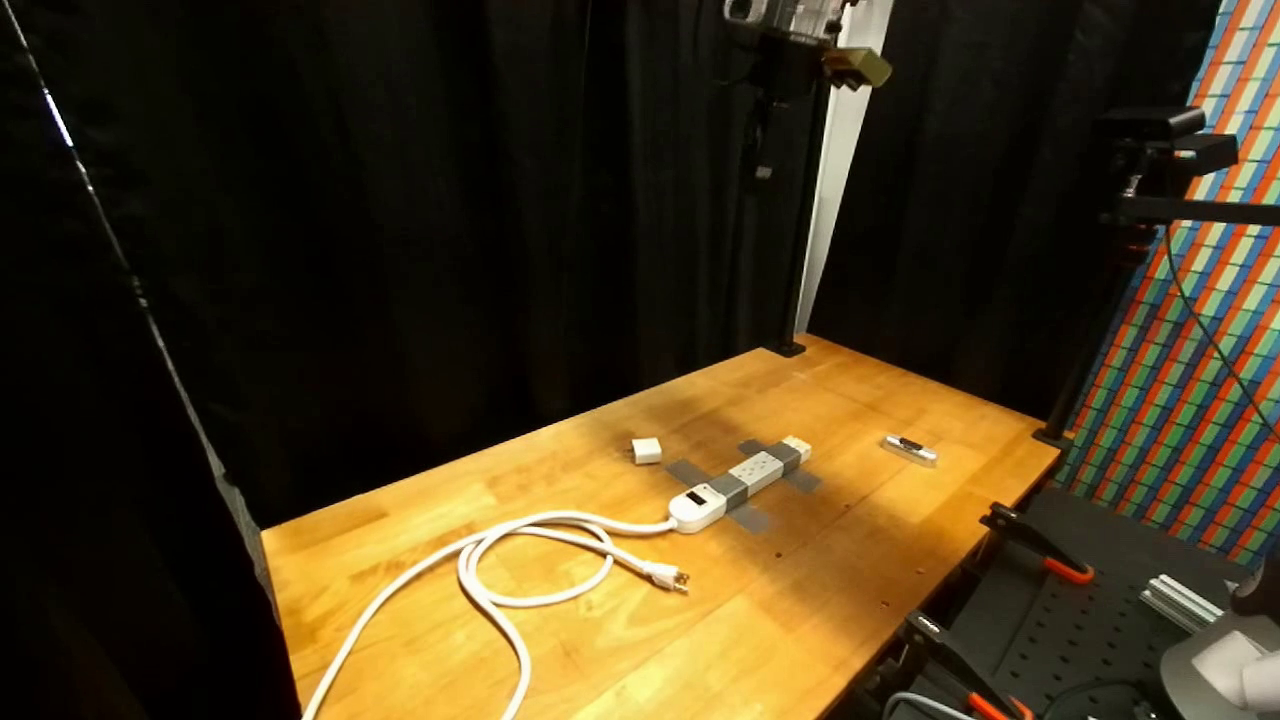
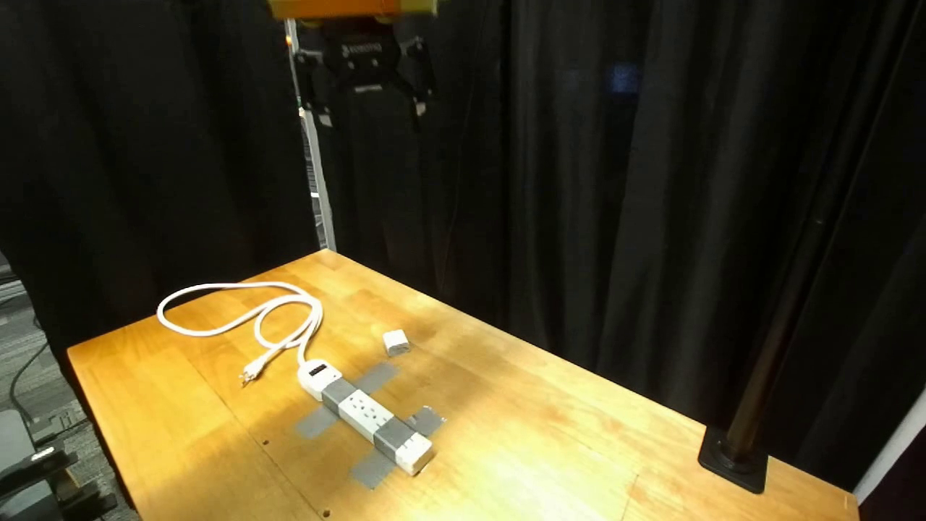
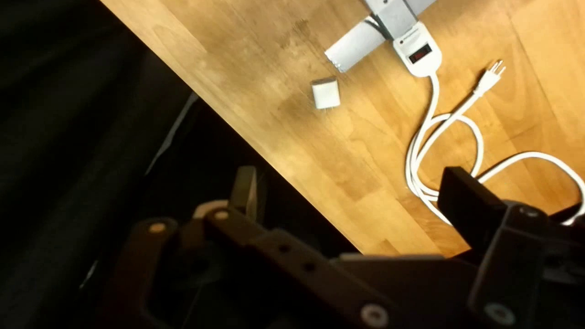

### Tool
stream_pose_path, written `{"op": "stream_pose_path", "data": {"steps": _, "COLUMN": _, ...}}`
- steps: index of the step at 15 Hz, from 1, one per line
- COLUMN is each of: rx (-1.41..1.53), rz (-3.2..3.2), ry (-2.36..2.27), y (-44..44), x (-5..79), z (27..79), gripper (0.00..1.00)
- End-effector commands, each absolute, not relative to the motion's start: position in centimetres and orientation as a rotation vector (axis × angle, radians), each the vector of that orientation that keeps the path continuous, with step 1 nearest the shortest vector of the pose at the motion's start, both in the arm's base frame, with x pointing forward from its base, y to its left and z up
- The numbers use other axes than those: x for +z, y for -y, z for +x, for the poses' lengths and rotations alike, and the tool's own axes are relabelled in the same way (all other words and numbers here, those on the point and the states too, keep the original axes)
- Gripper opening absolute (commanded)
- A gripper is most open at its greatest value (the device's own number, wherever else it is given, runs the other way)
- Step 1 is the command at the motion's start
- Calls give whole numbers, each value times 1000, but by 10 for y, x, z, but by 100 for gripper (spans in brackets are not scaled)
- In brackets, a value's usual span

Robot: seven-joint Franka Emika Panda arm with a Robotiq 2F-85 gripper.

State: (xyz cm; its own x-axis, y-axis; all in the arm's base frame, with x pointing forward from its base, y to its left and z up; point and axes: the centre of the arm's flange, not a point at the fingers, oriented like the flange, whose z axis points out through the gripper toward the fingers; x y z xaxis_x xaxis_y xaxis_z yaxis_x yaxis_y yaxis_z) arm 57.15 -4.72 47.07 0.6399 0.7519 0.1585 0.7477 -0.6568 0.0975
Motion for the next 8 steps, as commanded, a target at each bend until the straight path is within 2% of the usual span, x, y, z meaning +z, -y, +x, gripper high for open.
{"op": "stream_pose_path", "data": {"steps": 1, "rx": 310, "rz": 2865, "ry": -1553, "y": 47, "x": 427, "z": 646, "gripper": 100}}
{"op": "stream_pose_path", "data": {"steps": 4, "rx": 235, "rz": 2915, "ry": -1763, "y": 36, "x": 380, "z": 676, "gripper": 100}}
{"op": "stream_pose_path", "data": {"steps": 8, "rx": -43, "rz": 3018, "ry": -1927, "y": 38, "x": 324, "z": 690, "gripper": 100}}
